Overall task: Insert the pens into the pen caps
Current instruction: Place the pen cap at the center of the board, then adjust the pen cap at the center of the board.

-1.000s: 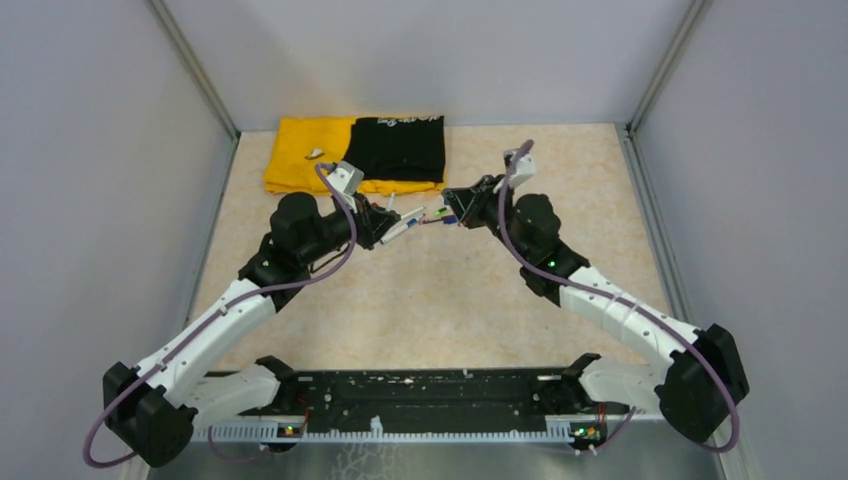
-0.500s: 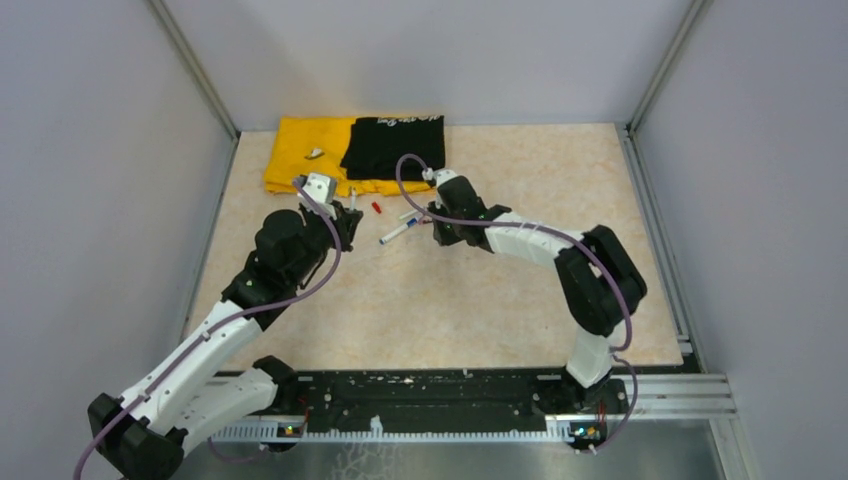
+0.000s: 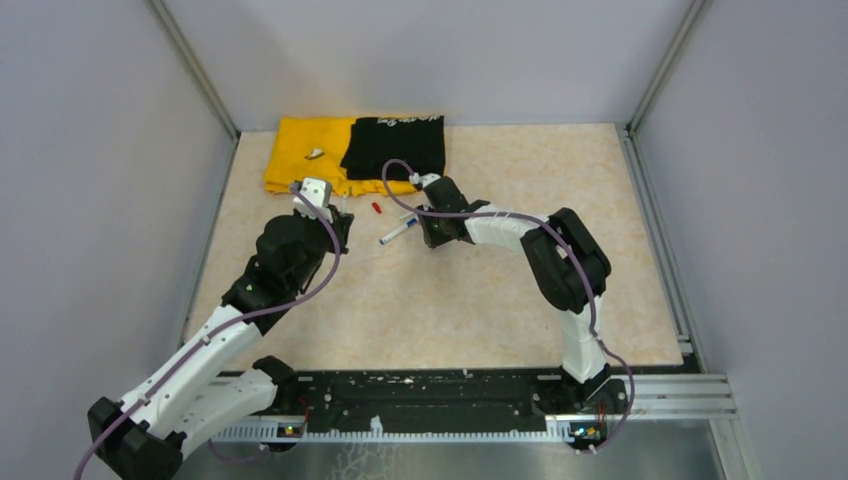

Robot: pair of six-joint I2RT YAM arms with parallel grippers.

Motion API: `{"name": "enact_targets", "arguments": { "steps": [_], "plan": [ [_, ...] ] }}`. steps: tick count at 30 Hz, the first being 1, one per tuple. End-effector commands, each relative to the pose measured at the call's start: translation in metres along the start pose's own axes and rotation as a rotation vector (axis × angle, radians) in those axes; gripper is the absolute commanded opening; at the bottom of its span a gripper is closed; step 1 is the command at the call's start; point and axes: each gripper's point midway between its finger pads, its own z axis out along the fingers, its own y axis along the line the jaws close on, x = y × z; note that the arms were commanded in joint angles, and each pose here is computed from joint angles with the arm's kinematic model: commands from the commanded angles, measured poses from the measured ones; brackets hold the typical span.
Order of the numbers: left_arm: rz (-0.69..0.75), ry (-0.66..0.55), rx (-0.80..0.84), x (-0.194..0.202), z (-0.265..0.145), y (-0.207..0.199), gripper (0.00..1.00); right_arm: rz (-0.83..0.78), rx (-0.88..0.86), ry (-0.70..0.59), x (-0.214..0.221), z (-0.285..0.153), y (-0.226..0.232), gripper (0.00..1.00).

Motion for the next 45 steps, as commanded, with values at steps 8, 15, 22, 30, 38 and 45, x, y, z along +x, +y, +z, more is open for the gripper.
{"name": "enact_targets", "arguments": {
  "steps": [8,15,22,30,38,45],
  "plan": [
    [0.002,-0.03,-0.016,-0.008,-0.002,0.003,0.0,-0.039,-0.01,-0.127,-0.045,-0.027,0.0,0.44],
    [0.003,-0.026,-0.011,-0.007,0.0,0.002,0.0,-0.015,0.061,-0.16,-0.065,-0.053,-0.037,0.53],
    [0.007,-0.018,-0.003,-0.006,0.002,0.0,0.0,0.001,0.098,-0.083,-0.058,-0.04,-0.069,0.53],
    [0.01,-0.017,-0.006,-0.006,0.001,0.001,0.0,-0.026,0.087,-0.025,-0.058,-0.022,-0.072,0.57],
    [0.013,-0.012,-0.003,-0.005,0.002,0.0,0.0,-0.007,0.062,0.004,-0.051,-0.01,-0.068,0.65],
    [0.017,-0.008,-0.002,-0.004,0.003,0.0,0.0,0.004,0.048,0.03,-0.043,-0.003,-0.066,0.67]
  ]
}}
